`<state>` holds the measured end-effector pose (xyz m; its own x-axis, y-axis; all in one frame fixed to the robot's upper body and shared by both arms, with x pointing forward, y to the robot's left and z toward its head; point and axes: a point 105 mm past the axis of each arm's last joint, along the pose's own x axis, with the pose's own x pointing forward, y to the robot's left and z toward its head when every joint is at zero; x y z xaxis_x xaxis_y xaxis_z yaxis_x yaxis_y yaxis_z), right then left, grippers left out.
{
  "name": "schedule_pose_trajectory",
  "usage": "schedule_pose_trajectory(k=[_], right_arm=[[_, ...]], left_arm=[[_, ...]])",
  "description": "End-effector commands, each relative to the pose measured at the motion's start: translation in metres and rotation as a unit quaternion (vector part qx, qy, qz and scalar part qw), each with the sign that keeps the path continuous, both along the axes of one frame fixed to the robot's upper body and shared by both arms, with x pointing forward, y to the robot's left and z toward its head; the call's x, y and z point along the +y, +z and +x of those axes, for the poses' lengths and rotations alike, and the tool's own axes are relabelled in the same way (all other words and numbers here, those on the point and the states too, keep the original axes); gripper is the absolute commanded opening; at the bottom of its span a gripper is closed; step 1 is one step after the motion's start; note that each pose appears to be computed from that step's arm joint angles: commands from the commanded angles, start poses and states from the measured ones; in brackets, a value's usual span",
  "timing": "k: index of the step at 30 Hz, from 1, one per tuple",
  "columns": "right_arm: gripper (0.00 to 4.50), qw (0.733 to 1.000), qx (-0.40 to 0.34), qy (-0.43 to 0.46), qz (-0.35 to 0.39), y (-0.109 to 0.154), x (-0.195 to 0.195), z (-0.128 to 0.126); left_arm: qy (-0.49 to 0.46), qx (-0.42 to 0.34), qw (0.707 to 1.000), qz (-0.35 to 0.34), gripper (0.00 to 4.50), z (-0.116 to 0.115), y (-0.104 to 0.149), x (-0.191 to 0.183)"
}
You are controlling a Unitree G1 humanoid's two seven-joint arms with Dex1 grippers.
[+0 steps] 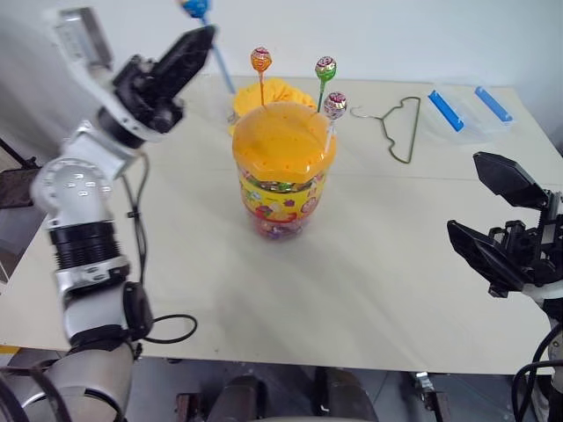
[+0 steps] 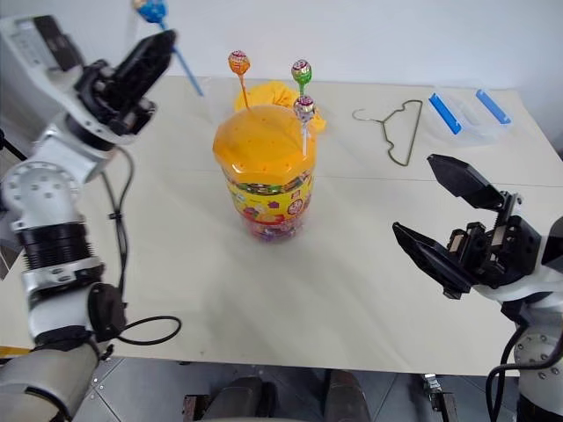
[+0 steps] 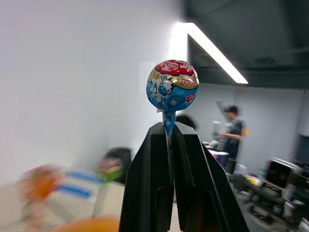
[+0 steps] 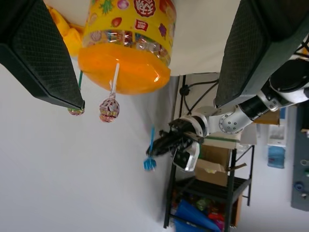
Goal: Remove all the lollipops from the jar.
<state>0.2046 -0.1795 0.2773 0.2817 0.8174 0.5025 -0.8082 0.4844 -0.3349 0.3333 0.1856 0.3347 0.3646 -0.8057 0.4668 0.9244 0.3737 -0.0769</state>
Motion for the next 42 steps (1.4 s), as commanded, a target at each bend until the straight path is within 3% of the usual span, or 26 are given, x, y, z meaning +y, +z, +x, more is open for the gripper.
schedule_pose_trajectory(k=[1,3,6,11,18,19,20,26,28,30,33,34,37,40,42], right_arm=[[4.50,0.999,-0.013,0.027,-0.044,-0.003,0.007,-0.003],[4.50,0.998,-0.012,0.034,-0.055,-0.007,0.006,-0.002],[4.50,0.995,0.012,0.046,-0.084,-0.029,-0.001,0.004],[4.50,0.985,0.040,0.073,-0.151,-0.066,-0.004,0.006],[4.50,0.983,0.036,0.081,-0.161,-0.063,-0.007,0.005],[4.50,0.984,0.035,0.078,-0.157,-0.061,-0.008,0.005],[4.50,0.985,0.034,0.074,-0.153,-0.058,-0.010,0.006],[4.50,0.992,0.030,0.040,-0.120,-0.041,-0.019,0.003],[4.50,0.996,0.019,0.001,-0.085,-0.022,-0.027,0.002],[4.50,0.998,0.007,-0.041,-0.048,-0.006,-0.035,0.000],[4.50,0.998,0.009,-0.063,-0.028,0.000,-0.037,-0.003],[4.50,0.997,0.010,-0.071,-0.024,0.000,-0.039,-0.002],[4.50,0.995,0.014,-0.097,-0.013,-0.001,-0.041,0.002],[4.50,0.993,0.012,-0.120,0.009,0.004,-0.044,0.009],[4.50,0.991,0.016,-0.132,0.024,0.009,-0.045,0.012]], left_arm=[[0.134,0.146,0.973,0.115,0.05,0.000,-0.057,0.064],[0.191,0.213,0.941,0.181,0.05,-0.010,-0.085,0.091],[0.240,0.301,0.881,0.275,0.05,-0.046,-0.145,0.121],[0.260,0.366,0.833,0.324,0.05,-0.080,-0.213,0.130],[0.273,0.399,0.820,0.305,0.05,-0.086,-0.238,0.123],[0.278,0.410,0.817,0.297,0.53,-0.086,-0.240,0.123],[0.281,0.412,0.815,0.296,0.74,-0.087,-0.240,0.125],[0.311,0.368,0.827,0.290,2.47,-0.086,-0.209,0.153],[0.290,0.294,0.858,0.306,2.47,-0.089,-0.175,0.165],[0.187,0.192,0.913,0.308,2.47,-0.099,-0.129,0.142],[0.149,0.128,0.935,0.297,2.47,-0.092,-0.101,0.128],[0.131,0.097,0.946,0.282,2.47,-0.079,-0.090,0.113],[0.090,-0.010,0.968,0.236,3.31,-0.038,-0.053,0.062],[0.068,-0.051,0.978,0.191,4.29,0.004,-0.031,0.020],[0.062,-0.059,0.979,0.185,4.42,0.031,-0.024,-0.007]])
